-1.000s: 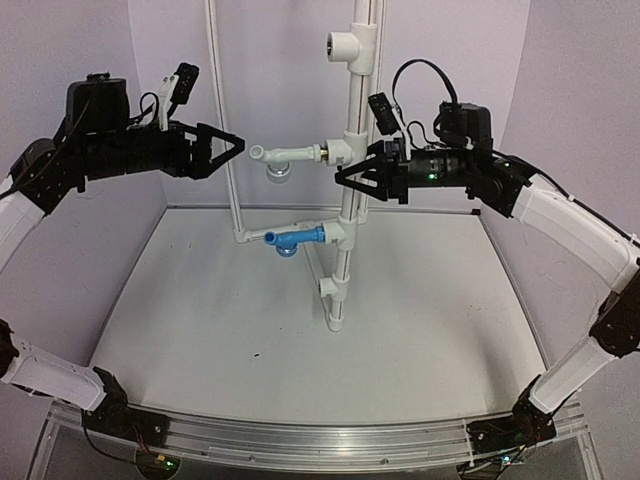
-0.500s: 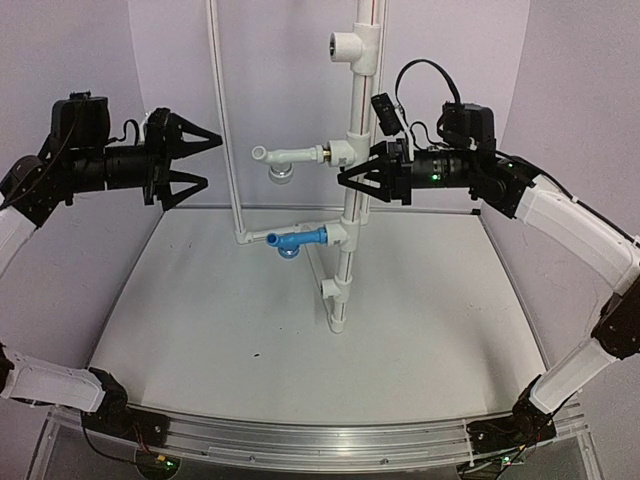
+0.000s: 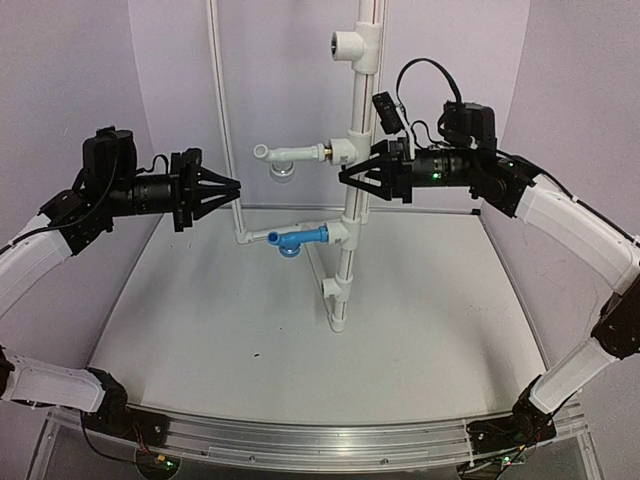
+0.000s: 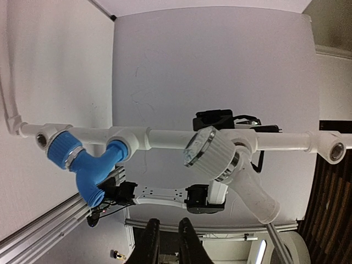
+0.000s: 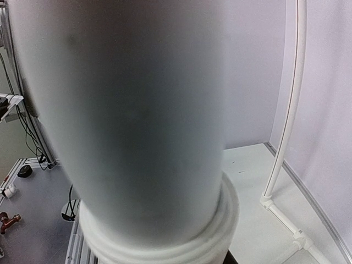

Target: Install the water faucets

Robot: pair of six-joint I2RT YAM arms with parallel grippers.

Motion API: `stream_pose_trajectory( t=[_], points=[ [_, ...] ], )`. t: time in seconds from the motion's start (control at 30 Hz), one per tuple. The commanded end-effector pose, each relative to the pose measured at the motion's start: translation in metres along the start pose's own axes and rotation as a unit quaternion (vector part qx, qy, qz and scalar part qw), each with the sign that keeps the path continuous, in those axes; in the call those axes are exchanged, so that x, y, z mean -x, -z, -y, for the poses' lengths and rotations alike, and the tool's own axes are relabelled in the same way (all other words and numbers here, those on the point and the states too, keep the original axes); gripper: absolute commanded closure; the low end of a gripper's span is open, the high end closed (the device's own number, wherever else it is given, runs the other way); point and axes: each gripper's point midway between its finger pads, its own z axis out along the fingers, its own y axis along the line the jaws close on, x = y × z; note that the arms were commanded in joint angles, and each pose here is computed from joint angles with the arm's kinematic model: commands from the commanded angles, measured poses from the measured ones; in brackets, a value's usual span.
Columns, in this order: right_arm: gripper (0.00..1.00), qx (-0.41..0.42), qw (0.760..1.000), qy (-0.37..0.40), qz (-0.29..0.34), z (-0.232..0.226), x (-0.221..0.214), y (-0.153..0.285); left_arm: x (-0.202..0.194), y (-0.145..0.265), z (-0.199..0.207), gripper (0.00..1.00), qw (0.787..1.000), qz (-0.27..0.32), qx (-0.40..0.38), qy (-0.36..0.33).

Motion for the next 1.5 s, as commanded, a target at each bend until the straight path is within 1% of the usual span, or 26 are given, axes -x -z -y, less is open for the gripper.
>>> stream_pose_trajectory(
  t=[0.0, 0.23, 0.53, 0.7, 0.97, 1.23, 1.33, 1.47],
  points=[
    [1.00, -0.025, 0.999, -0.012, 0.044, 0.007, 0.041, 0.011, -0.002, -0.011, 0.023, 0.90, 0.996, -0.034, -0.078, -0.013],
    [1.00, -0.020, 0.998, -0.017, 0.057, 0.009, 0.044, 0.007, -0.012, -0.041, 0.019, 0.92, 0.992, -0.077, -0.099, -0.023],
    [1.00, -0.007, 0.998, -0.018, 0.056, 0.008, 0.039, 0.002, -0.010, -0.060, 0.024, 0.93, 0.987, -0.084, -0.135, -0.028],
    [1.00, 0.009, 0.998, -0.036, 0.054, 0.003, 0.036, 0.002, -0.004, -0.063, 0.023, 0.93, 0.988, -0.069, -0.137, -0.025],
    [1.00, 0.018, 0.998, -0.043, 0.049, -0.002, 0.029, 0.004, 0.003, -0.071, 0.029, 0.93, 0.985, -0.067, -0.155, -0.039],
    [1.00, 0.029, 0.997, -0.057, 0.039, -0.009, 0.018, 0.006, 0.010, -0.074, 0.041, 0.90, 0.982, -0.057, -0.170, -0.066],
    [1.00, 0.029, 0.997, -0.057, 0.038, -0.010, 0.016, 0.007, 0.014, -0.072, 0.042, 0.87, 0.982, -0.052, -0.170, -0.066],
    [1.00, 0.028, 0.997, -0.059, 0.037, -0.010, 0.014, 0.007, 0.028, -0.061, 0.042, 0.81, 0.984, -0.015, -0.167, -0.064]
  ],
)
